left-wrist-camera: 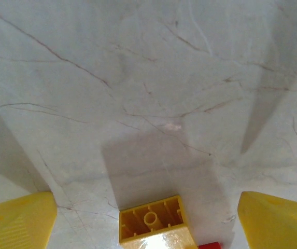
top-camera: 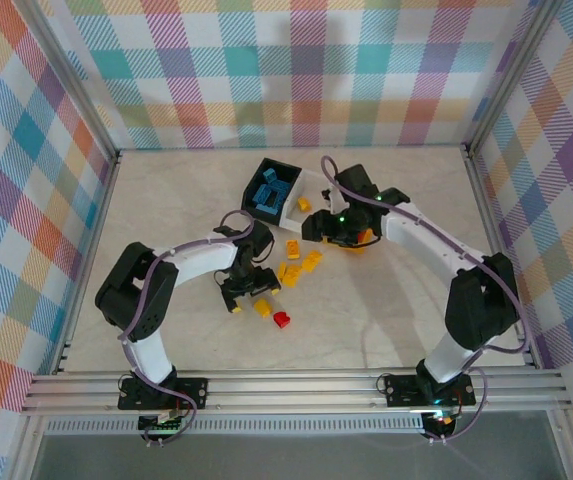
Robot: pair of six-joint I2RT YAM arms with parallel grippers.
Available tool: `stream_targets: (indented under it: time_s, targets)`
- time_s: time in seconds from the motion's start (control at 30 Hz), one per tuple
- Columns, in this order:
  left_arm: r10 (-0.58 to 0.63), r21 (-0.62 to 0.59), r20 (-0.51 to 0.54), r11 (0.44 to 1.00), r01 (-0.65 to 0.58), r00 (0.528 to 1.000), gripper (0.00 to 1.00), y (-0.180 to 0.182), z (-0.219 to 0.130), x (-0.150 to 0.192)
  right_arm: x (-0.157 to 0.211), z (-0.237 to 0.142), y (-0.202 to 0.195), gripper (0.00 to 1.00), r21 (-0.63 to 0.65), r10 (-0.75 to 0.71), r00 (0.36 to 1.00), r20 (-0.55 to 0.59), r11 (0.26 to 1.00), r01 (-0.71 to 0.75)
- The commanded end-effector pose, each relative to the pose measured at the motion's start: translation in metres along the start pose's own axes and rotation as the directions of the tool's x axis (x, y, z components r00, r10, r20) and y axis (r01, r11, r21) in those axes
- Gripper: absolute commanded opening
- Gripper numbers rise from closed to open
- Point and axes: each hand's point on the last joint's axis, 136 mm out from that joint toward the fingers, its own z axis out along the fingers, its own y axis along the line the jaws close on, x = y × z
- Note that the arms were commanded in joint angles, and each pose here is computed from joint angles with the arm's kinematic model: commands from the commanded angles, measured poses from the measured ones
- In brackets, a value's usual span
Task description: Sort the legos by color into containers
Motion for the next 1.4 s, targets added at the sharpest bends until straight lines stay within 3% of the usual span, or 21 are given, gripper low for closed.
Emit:
stream_targets:
  time_s: [0.0,0.27,0.6,0.87,0.97,1.1,1.37]
  targets:
    - [-0.08,0.0,-0.059,0.997,0.08,0.995,0.87,-0.009,0.017,0.011,-0.003,-0.011,0.017,0.6,-0.065,-0.03,0.998,0.048,0.997,0.033]
    - [-0.099,-0.011,-0.139,0.995,0.098,0.985,0.8,-0.02,0.033,0.031,0.005,-0.012,0.01,0.59,-0.058,-0.029,0.998,0.057,0.998,0.032]
    - [-0.09,-0.01,-0.231,0.996,0.09,0.969,0.73,-0.025,0.033,0.049,0.01,-0.005,0.007,0.58,-0.071,-0.023,0.999,0.044,0.997,0.026]
    - [-0.045,-0.005,-0.245,0.999,0.045,0.969,0.71,-0.032,0.02,0.053,0.013,-0.003,0.005,0.58,-0.076,-0.012,0.999,0.043,0.997,0.015]
    - [-0.048,-0.003,-0.244,0.999,0.048,0.969,0.65,-0.032,0.022,0.052,0.015,-0.003,0.003,0.57,-0.072,-0.005,0.999,0.049,0.997,0.009]
    - [-0.048,-0.015,-0.247,0.999,0.045,0.968,0.49,-0.029,0.029,0.052,0.017,-0.006,0.001,0.57,-0.065,0.003,0.998,0.058,0.998,0.001]
    - [0.03,-0.025,-0.187,0.999,-0.036,0.982,0.33,-0.031,0.019,0.04,0.017,-0.021,0.002,0.57,-0.048,0.009,0.995,0.096,0.999,-0.005]
